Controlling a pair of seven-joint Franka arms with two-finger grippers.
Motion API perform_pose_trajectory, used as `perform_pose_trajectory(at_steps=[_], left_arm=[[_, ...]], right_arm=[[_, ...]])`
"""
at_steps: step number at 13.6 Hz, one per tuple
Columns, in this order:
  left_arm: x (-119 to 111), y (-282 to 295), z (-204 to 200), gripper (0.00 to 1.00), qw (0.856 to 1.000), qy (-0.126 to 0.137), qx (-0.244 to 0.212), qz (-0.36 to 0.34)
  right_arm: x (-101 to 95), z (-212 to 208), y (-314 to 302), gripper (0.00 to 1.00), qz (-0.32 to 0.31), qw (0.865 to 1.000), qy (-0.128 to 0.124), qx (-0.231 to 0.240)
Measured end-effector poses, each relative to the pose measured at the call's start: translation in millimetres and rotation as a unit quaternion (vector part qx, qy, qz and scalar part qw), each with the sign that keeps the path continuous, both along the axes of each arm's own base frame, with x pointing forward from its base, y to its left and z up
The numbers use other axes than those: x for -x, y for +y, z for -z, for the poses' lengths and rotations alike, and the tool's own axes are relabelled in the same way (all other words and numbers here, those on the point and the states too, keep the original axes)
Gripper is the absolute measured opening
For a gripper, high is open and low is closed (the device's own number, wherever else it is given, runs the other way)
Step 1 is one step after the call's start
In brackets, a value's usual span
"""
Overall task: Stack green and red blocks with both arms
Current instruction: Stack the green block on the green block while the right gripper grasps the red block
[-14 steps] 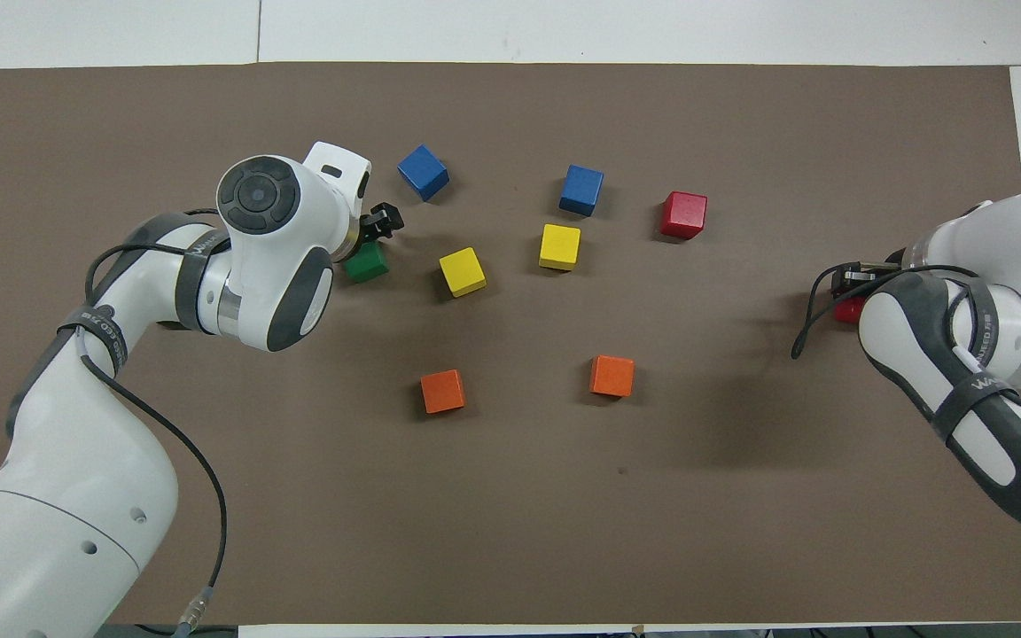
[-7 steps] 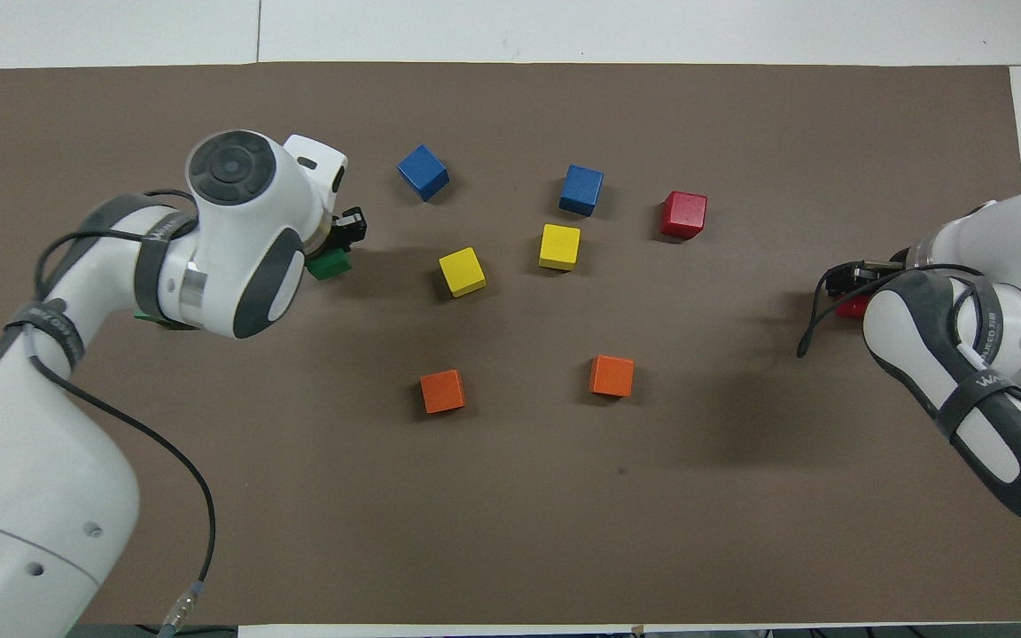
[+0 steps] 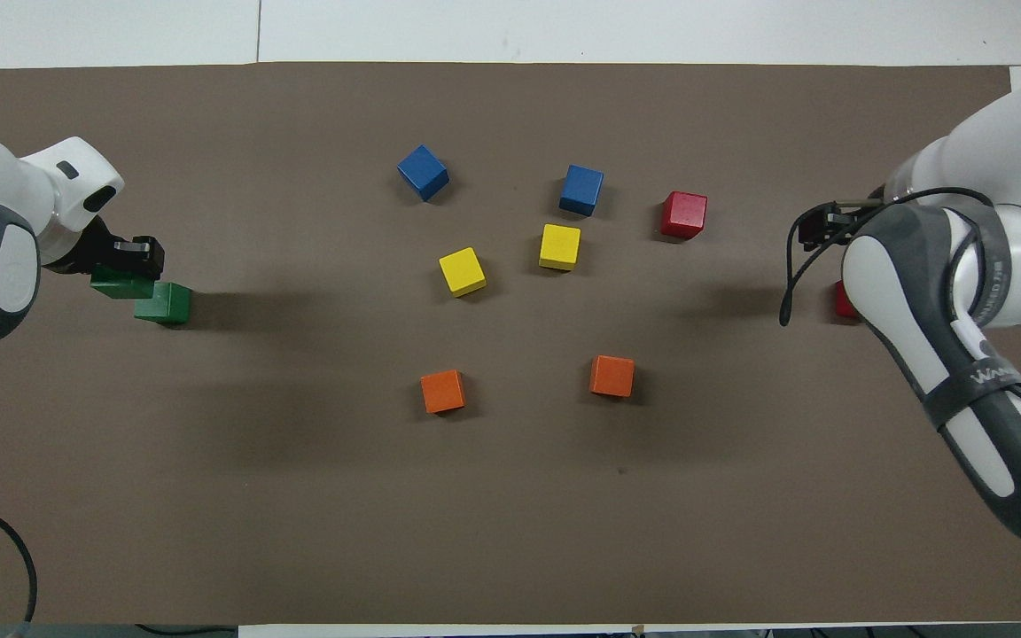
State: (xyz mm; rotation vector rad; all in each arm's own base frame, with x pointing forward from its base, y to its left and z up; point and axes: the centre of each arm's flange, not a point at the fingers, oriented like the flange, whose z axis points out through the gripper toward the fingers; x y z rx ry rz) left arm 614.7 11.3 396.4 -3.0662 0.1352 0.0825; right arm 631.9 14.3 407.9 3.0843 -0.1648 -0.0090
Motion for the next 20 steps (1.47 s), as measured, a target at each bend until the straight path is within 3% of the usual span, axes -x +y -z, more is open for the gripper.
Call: perform_pose_trajectory(at_steps=[5, 8, 10, 16, 20], left_arm=[[11, 6, 32, 0.55, 0.999, 0.002, 0.004, 0.031], [11, 4, 34, 0.55, 1.000, -0.005, 0.017, 0.025], [12, 4, 37, 0.55, 1.000, -0.006, 0.019, 0.024], [13, 7, 41, 0.55, 0.999, -0.013, 0.020, 0.026], [13, 7, 42, 0.56, 0.999, -0.013, 0.020, 0.026]], right_arm=[[-31.9, 22, 115, 1.00, 0.066, 0.998, -0.017, 0.003], [-58.0, 52, 139, 1.00, 0.084, 0.996, -0.025, 0.001], [-71.0, 65, 147, 1.00, 0.085, 0.995, -0.052, -0.007], [-77.2, 93, 148, 1.00, 0.083, 0.994, -0.075, -0.014], [-65.6, 128, 145, 1.00, 0.083, 0.995, -0.061, -0.011]])
